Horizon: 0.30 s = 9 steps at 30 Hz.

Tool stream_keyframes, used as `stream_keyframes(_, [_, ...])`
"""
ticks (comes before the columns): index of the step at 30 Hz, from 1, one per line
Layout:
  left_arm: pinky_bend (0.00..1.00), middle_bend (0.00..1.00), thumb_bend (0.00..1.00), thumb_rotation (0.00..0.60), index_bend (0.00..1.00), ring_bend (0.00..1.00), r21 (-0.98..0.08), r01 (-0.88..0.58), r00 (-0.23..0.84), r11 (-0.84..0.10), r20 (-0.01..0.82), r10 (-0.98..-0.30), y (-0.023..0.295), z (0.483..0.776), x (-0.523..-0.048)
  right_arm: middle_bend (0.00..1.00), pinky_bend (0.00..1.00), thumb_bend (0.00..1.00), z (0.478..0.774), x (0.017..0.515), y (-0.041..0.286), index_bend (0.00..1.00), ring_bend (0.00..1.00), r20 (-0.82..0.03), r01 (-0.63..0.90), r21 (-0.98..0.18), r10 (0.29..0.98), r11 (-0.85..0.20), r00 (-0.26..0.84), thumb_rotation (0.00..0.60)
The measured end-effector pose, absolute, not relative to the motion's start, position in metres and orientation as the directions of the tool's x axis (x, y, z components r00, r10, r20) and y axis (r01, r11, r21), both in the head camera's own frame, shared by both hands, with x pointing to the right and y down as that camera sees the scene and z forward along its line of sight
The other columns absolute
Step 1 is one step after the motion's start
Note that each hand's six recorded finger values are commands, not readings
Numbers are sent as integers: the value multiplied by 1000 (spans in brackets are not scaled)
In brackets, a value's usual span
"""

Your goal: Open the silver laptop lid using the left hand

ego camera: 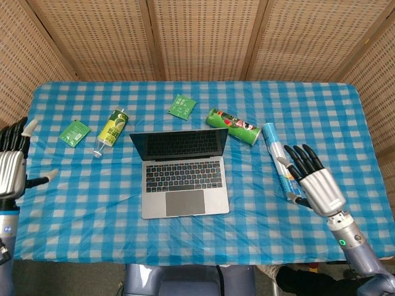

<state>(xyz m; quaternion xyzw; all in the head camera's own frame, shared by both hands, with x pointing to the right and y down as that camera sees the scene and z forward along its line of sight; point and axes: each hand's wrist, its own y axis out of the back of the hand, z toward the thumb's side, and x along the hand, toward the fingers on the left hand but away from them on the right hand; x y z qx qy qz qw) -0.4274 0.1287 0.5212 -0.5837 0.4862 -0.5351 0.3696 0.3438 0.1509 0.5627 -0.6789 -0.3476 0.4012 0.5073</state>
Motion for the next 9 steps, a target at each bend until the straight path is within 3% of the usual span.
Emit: stream_keyframes(9, [0,0,0,600,0,0,-938,-159,-61,-309,322,-945,191,533,-457,0,0,0,560,383,187,37,0,-265,64,-954,923,-293,278,600])
